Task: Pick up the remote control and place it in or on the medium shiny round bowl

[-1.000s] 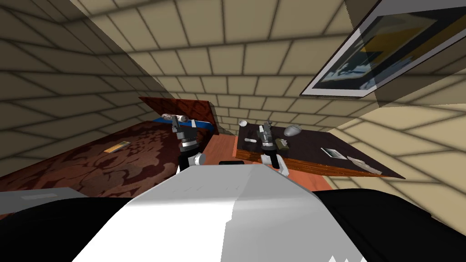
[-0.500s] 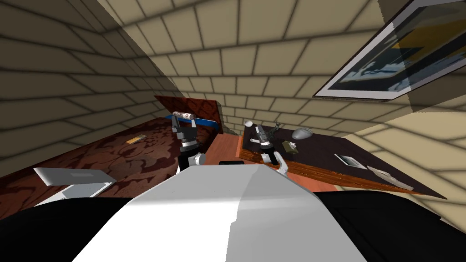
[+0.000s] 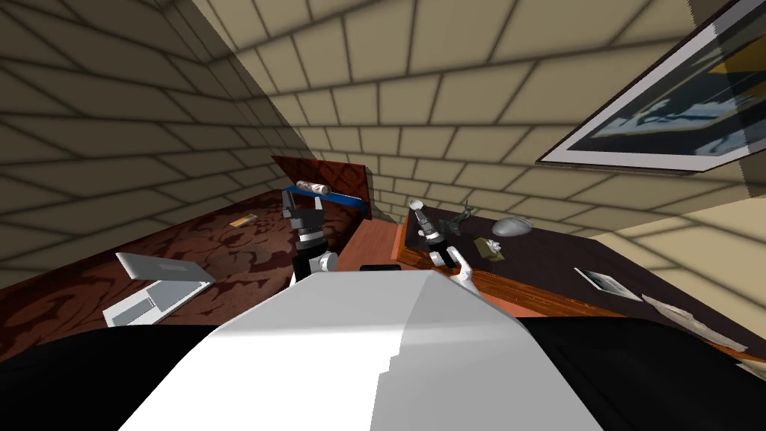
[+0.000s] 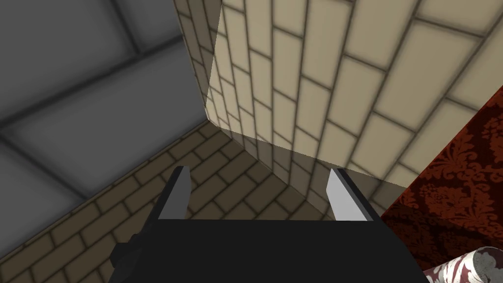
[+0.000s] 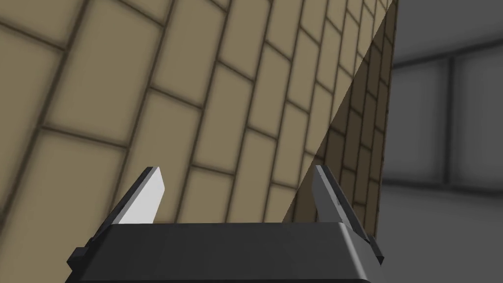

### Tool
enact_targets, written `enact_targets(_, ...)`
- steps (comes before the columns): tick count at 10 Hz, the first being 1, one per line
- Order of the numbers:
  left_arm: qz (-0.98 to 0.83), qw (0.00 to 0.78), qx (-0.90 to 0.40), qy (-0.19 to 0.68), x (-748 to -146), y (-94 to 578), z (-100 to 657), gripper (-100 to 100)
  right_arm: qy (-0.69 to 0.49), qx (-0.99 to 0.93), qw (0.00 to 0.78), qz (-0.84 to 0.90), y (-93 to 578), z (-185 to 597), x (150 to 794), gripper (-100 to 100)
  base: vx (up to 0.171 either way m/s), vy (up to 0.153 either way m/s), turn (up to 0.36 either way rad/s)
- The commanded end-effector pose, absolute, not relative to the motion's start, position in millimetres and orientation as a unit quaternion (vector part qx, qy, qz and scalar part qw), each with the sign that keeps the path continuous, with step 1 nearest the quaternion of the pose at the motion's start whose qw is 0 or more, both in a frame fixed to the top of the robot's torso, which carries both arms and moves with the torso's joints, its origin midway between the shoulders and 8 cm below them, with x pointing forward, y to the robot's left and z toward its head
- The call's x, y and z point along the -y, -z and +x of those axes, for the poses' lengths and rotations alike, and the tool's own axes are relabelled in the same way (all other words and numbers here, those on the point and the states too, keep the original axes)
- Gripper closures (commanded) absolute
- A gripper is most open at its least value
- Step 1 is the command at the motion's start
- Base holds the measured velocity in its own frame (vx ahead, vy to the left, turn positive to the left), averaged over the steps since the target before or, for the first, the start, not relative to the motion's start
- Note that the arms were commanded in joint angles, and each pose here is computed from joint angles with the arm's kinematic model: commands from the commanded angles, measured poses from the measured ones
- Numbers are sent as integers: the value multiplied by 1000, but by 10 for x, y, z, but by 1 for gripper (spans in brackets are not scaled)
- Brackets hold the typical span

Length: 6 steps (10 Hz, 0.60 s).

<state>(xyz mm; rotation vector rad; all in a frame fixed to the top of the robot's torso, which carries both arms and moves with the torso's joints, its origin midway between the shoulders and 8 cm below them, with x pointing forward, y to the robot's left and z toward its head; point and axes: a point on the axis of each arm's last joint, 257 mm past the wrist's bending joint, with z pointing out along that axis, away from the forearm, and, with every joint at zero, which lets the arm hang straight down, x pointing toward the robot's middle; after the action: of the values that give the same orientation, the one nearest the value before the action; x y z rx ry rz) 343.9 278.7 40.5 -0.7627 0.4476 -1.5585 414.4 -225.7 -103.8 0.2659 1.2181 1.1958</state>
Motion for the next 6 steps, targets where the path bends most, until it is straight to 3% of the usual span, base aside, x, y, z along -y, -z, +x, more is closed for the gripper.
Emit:
enact_targets(1, -332, 625, -195, 679, -2787, -405, 3439, 0, -520, -550, 644, 111, 1158, 4179, 2267, -100, -2, 63, 101)
enact_targets(6, -332, 625, -195, 679, -2788, -404, 3439, 0, -484, -624, 612, 51, 1700, 4284, 2178, -100, 1, 64, 152)
